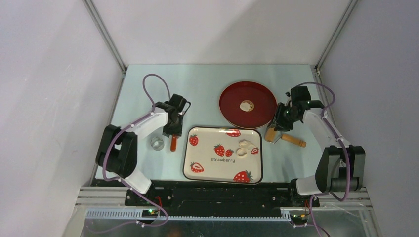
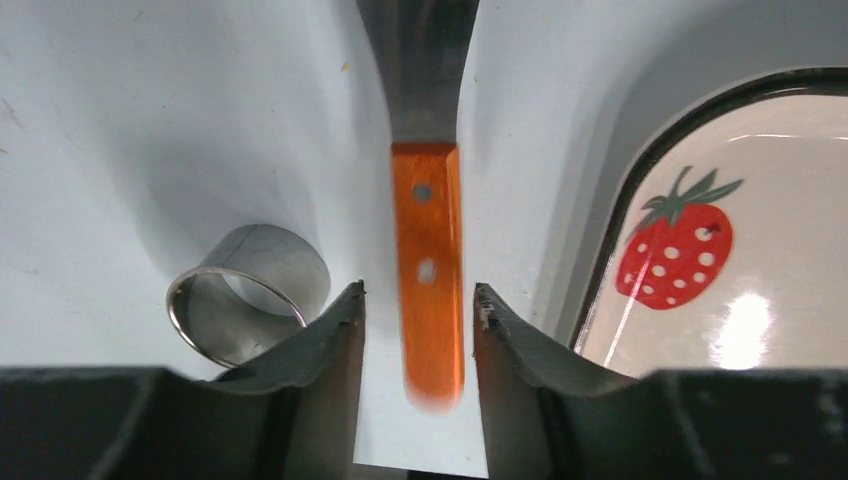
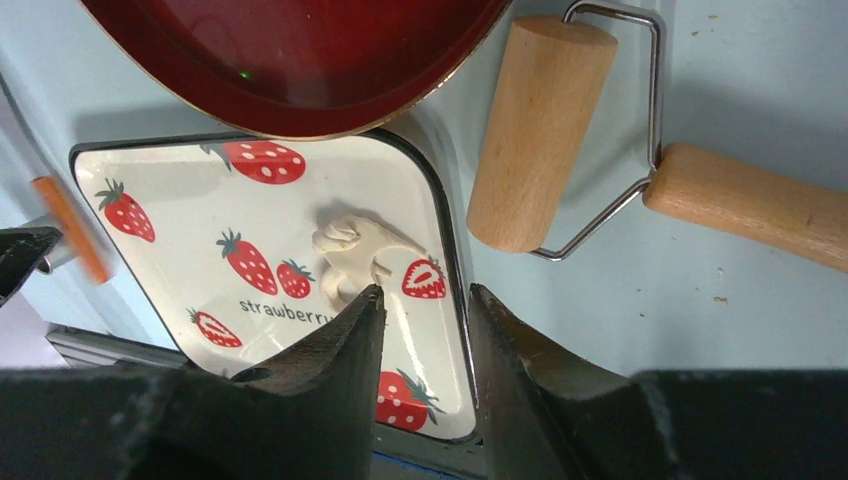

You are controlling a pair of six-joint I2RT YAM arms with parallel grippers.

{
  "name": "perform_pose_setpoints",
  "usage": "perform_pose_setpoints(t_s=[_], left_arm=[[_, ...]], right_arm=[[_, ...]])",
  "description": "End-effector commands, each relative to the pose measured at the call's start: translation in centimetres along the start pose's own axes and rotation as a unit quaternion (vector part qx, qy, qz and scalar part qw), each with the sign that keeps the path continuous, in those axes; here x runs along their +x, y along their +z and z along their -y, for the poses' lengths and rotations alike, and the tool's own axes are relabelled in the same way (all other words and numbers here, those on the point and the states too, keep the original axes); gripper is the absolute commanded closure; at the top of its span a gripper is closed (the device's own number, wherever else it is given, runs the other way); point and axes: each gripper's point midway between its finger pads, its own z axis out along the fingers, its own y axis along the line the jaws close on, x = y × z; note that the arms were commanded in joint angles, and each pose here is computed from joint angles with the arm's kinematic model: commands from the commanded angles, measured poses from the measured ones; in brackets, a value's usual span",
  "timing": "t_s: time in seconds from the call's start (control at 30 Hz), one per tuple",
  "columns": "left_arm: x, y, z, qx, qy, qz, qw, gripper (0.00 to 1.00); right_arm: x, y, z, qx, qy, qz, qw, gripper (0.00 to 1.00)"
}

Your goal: Roll out the dumpling wrappers from the dough

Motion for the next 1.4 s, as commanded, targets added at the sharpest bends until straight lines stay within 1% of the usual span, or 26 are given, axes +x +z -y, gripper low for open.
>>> perform_pose_setpoints(t_s=[0.0, 0.17, 0.27, 0.3, 0.47, 0.57, 0.6, 0.67, 0.8, 0.83, 0.87, 0.9, 0.93, 0.97, 1.0, 1.03, 1.07, 1.1, 1.13, 1.17, 1.2, 1.23, 1.27, 1.3, 1.33, 1.37], left_arm=[[-1.7, -2.3, 0.4, 0.032, -0.018, 0.053, 0.998, 0.43], [-2.6, -4.4, 0.4, 0.05, -0.032, 0.093, 0.994, 0.11], [-3.5, -5.9, 0.6, 0.08, -0.047, 0.123, 0.988, 0.05], [-4.0, -6.8, 0.7, 0.093, -0.055, 0.142, 0.984, 0.02], [-5.3, -9.8, 0.7, 0.18, -0.101, 0.203, 0.957, 0.0], [-6.4, -13.3, 0.0, 0.236, -0.129, 0.271, 0.924, 0.0], [-6.3, -13.3, -0.9, 0.236, -0.143, 0.28, 0.92, 0.0], [-6.8, -15.8, -2.4, 0.244, -0.163, 0.337, 0.895, 0.0], [-6.6, -18.2, -4.9, 0.217, -0.171, 0.417, 0.866, 0.0], [-6.3, -17.8, -5.7, 0.197, -0.177, 0.425, 0.866, 0.0], [-6.3, -18.6, -6.8, 0.174, -0.182, 0.45, 0.857, 0.0], [-6.0, -17.9, -7.2, 0.159, -0.186, 0.453, 0.857, 0.0], [-5.9, -18.5, -8.2, 0.137, -0.19, 0.475, 0.848, 0.0], [-5.6, -17.7, -8.5, 0.127, -0.19, 0.477, 0.849, 0.0], [-5.8, -18.5, -9.1, 0.114, -0.183, 0.505, 0.836, 0.0], [-5.4, -17.5, -9.2, 0.107, -0.177, 0.506, 0.837, 0.0], [-5.6, -18.7, -9.7, 0.097, -0.17, 0.542, 0.818, 0.0], [-5.1, -17.1, -9.7, 0.089, -0.168, 0.54, 0.82, 0.0], [-5.4, -18.4, -10.3, 0.082, -0.17, 0.576, 0.795, 0.0], [-5.0, -17.0, -10.4, 0.074, -0.171, 0.578, 0.794, 0.0], [-5.3, -18.7, -11.0, 0.07, -0.179, 0.618, 0.762, 0.0], [-5.0, -18.1, -11.2, 0.066, -0.183, 0.631, 0.751, 0.0], [-4.8, -17.5, -11.5, 0.057, -0.192, 0.636, 0.745, 0.0], [-4.7, -16.8, -11.7, 0.052, -0.196, 0.648, 0.734, 0.0], [-4.6, -16.3, -12.0, 0.043, -0.199, 0.653, 0.73, 0.0], [-4.4, -15.1, -12.2, 0.027, -0.193, 0.653, 0.732, 0.0]], right_arm=[[0.1, -1.2, 0.1, -0.003, -0.017, 0.011, 1.0, 0.57], [0.2, -1.9, 0.4, 0.001, -0.024, 0.022, 0.999, 0.42], [0.1, -2.5, 0.3, -0.002, -0.031, 0.039, 0.999, 0.3], [0.1, -2.9, 0.2, -0.005, -0.034, 0.047, 0.998, 0.23], [-0.3, -4.4, -0.2, -0.024, -0.049, 0.096, 0.994, 0.02], [-0.4, -5.0, 0.4, -0.032, -0.042, 0.121, 0.991, 0.01], [-0.7, -5.6, 0.2, -0.039, -0.047, 0.139, 0.988, 0.01], [-0.4, -5.8, 0.5, -0.044, -0.046, 0.154, 0.986, 0.0], [-0.6, -7.0, 0.1, -0.064, -0.06, 0.202, 0.975, 0.01], [-1.0, -7.3, 0.0, -0.067, -0.066, 0.219, 0.971, 0.01], [-0.9, -7.6, 0.1, -0.067, -0.069, 0.235, 0.967, 0.01], [-1.7, -8.0, 0.1, -0.064, -0.072, 0.26, 0.961, 0.01], [-1.5, -8.1, 0.4, -0.061, -0.074, 0.276, 0.956, 0.01], [-2.3, -9.0, 0.0, -0.07, -0.087, 0.312, 0.943, 0.01], [-2.0, -8.2, 0.7, -0.063, -0.09, 0.317, 0.942, 0.01], [-2.8, -9.0, 0.3, -0.07, -0.101, 0.353, 0.928, 0.01], [-2.6, -8.2, 1.0, -0.062, -0.101, 0.359, 0.926, 0.01], [-3.5, -9.2, 0.5, -0.072, -0.116, 0.399, 0.907, 0.01], [-3.7, -8.7, 0.8, -0.072, -0.124, 0.419, 0.896, 0.01], [-3.8, -8.9, 0.8, -0.072, -0.135, 0.436, 0.887, 0.01], [-4.4, -8.7, 1.0, -0.072, -0.142, 0.467, 0.87, 0.01], [-3.8, -7.4, 1.9, -0.065, -0.143, 0.466, 0.871, 0.01], [-4.4, -7.8, 1.9, -0.063, -0.145, 0.491, 0.857, 0.01], [-3.9, -6.6, 2.7, -0.057, -0.145, 0.489, 0.858, 0.01], [-4.5, -7.2, 2.5, -0.06, -0.151, 0.513, 0.843, 0.01], [-4.1, -5.8, 3.3, -0.05, -0.153, 0.506, 0.847, 0.01]])
